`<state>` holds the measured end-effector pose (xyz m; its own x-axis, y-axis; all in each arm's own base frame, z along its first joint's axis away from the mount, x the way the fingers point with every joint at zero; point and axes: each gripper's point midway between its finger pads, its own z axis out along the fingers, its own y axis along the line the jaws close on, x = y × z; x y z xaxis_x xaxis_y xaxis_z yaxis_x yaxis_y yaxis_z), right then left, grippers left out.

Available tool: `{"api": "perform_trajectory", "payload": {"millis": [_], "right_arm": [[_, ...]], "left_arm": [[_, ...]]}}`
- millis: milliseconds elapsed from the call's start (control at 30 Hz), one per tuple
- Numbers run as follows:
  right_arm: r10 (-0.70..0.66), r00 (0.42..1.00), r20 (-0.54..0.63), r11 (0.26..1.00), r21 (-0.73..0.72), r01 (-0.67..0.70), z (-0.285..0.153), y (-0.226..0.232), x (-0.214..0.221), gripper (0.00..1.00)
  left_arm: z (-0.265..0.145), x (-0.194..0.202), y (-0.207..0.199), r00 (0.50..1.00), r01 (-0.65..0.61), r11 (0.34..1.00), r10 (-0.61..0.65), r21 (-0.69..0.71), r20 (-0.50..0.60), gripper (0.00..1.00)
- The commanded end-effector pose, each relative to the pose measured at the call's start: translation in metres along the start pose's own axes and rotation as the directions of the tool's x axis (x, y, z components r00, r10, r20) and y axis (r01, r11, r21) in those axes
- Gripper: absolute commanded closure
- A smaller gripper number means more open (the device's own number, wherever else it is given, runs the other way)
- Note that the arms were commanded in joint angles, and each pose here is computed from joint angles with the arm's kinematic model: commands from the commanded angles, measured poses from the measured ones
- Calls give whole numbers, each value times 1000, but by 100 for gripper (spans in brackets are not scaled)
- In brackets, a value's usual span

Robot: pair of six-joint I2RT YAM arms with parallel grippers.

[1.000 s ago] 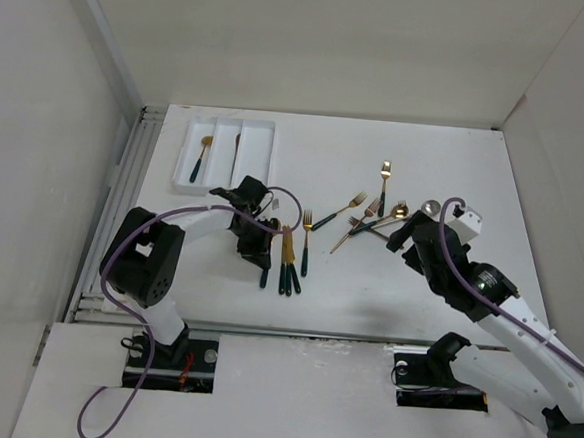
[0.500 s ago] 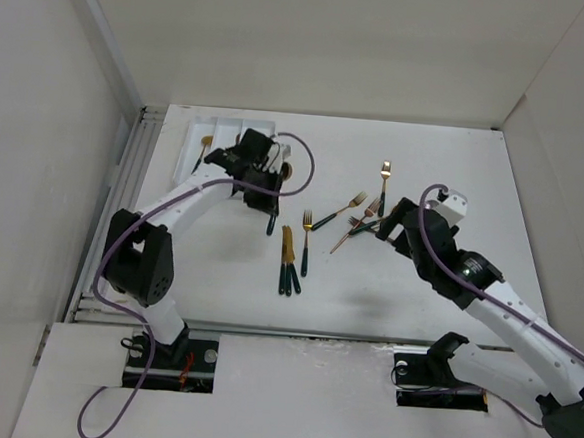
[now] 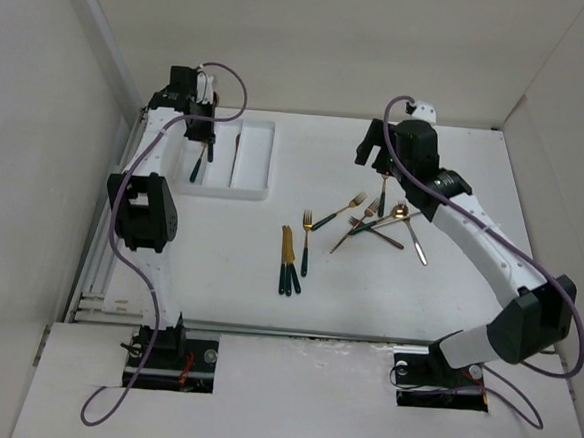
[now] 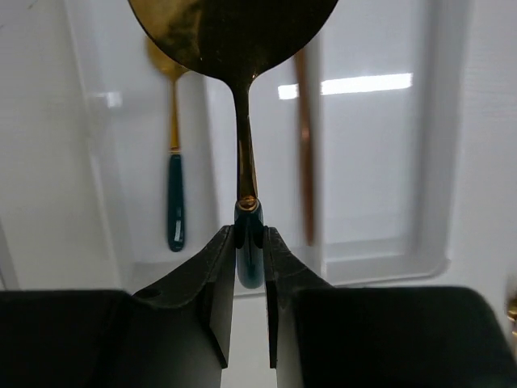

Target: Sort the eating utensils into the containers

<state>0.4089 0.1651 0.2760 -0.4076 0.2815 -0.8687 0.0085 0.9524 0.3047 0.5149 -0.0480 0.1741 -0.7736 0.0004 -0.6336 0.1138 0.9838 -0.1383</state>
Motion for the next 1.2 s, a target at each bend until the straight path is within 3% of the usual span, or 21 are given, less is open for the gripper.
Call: {"api": "perform_trajectory", "payload": {"millis": [0,200,600,733,767,900,1000,1167], "right_arm": [[-46,998,30,995,-91,49,13,22,-21,5],[-54,998,-11,995,-84,53,42,23,-9,5],[-51,996,-73,997,-67,47,52,20,9,5],[-41,997,-71,997,-68,37,46,20,7,5],[-38,997,-61,997,-73,34,42,21,2,5],[-52,998,-47,998,-44,50,30,16,0,2],[-60,998,-36,998,-37,58,21,18,-1,1],[-60,995,-78,998,-26,58,13,12,23,1]], "left_arm": [[7,-7,40,998,-68,995,67,-78,-13,100],[33,-2,78,998,-47,994,43,-103,-43,100],[83,49,96,974,-117,988,94,-100,-204,100],[73,35,101,983,-91,984,64,-156,-170,78],[69,26,100,988,-93,983,70,-160,-140,63],[32,-23,98,997,-71,975,77,-211,18,45],[5,-50,92,989,-76,968,103,-239,105,37],[-32,-72,65,976,-59,972,103,-228,190,37]]}}
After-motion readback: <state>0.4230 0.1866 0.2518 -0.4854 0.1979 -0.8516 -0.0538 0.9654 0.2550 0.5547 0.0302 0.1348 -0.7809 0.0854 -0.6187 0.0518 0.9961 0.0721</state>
